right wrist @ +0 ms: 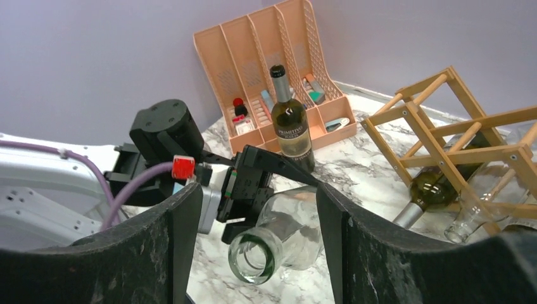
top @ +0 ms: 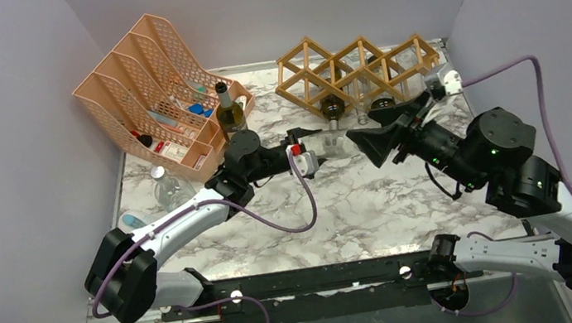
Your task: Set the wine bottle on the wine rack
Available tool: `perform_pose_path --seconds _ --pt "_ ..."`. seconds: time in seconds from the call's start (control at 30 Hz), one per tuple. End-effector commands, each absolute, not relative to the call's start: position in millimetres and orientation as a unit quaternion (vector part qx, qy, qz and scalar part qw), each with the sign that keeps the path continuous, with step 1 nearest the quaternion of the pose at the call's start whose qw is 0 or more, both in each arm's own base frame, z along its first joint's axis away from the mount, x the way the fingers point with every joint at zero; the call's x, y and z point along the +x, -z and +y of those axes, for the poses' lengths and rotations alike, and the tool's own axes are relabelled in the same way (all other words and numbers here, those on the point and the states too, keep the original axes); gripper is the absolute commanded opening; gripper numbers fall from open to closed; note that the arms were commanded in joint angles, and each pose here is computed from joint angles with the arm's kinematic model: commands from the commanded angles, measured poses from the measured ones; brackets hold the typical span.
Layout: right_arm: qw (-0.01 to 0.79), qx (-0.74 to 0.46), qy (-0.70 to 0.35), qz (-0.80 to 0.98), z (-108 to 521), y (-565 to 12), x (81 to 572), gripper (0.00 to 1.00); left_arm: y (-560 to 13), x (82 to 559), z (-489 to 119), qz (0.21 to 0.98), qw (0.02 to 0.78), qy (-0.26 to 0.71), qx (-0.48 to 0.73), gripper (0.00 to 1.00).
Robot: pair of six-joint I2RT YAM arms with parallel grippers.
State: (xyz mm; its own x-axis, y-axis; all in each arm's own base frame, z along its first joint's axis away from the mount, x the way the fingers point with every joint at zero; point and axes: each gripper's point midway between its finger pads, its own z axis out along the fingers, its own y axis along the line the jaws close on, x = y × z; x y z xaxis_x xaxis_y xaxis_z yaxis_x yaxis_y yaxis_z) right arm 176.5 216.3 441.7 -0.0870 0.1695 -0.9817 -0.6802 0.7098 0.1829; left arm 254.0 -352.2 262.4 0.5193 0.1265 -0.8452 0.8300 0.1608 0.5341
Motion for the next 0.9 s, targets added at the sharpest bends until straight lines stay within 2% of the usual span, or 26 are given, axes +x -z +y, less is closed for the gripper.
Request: perform_pose_path --seconds 0.0,0.23,0.5,0.87 --pt "0.64 -0.142 -0.337 0.676 193.3 -451.9 170.8 0.69 -332.4 270.3 -348.0 0.288 0.734 0.153 0.595 0.0" --pt "0.617 -0.119 -0.287 0.723 177.7 -428.6 177.3 0.7 -358.7 273.8 -349.1 0.217 0.757 0.076 0.611 0.0" --pt "0.571 -0.156 -0.27 0.759 198.5 -401.0 178.6 0.7 -368.7 260.8 -361.1 0.119 0.761 -0.025 0.637 0.0" --pt "0.51 -0.156 -0.221 0.817 205.4 -343.0 183.4 0.72 -367.2 265.6 -365.4 0.106 0.756 -0.061 0.643 0.0"
